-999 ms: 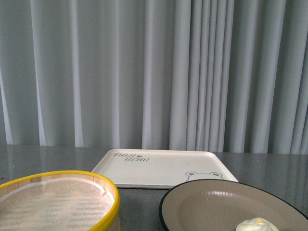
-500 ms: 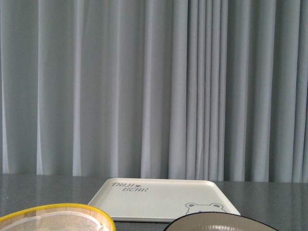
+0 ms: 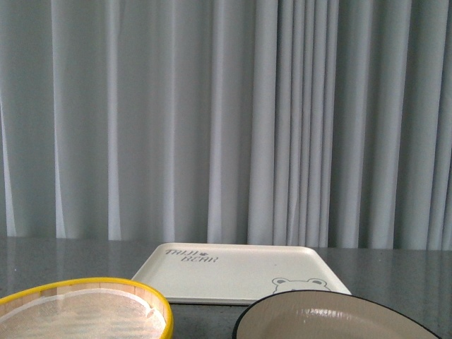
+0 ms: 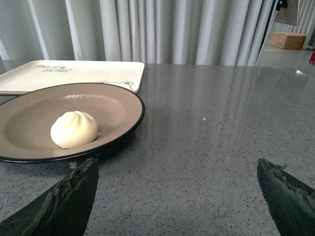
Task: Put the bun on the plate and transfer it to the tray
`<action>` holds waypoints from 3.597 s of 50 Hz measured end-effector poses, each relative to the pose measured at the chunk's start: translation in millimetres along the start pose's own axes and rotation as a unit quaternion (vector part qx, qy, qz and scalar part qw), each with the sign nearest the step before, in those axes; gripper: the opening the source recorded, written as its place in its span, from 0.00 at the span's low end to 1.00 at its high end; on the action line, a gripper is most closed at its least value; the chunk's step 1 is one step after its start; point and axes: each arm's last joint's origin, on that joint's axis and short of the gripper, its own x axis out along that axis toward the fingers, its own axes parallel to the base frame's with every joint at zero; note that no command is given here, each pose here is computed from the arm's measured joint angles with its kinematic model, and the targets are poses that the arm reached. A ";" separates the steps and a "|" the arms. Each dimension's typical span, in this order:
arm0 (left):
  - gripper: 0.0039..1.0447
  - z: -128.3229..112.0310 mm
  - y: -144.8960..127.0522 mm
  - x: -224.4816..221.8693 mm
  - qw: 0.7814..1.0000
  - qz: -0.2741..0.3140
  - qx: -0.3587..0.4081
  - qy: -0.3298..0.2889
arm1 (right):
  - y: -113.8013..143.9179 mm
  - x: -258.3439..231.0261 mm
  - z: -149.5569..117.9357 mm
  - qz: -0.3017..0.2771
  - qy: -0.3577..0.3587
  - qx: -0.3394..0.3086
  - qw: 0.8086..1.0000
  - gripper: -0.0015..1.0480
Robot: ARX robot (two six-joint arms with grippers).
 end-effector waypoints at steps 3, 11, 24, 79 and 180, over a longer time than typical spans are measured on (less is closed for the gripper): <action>0.04 1.3 0.0 -2.8 1.000 0.000 0.000 -0.002 | 0.0 0.0 0.0 0.000 0.000 0.000 1.000 0.92; 0.04 3.8 0.0 -9.7 1.000 0.000 0.000 -0.005 | 0.0 0.0 0.0 0.000 0.000 0.000 1.000 0.92; 0.04 6.1 0.0 -20.1 1.000 0.000 0.000 -0.009 | 0.0 0.0 0.0 0.000 0.000 0.000 1.000 0.92; 0.47 3.0 0.0 -45.1 1.000 0.000 0.000 -0.007 | 0.0 0.0 0.0 0.000 0.000 0.000 1.000 0.92; 0.94 3.1 0.0 -45.2 1.000 0.000 0.001 -0.007 | 50.2 126.8 34.5 0.310 0.048 -0.669 0.674 0.92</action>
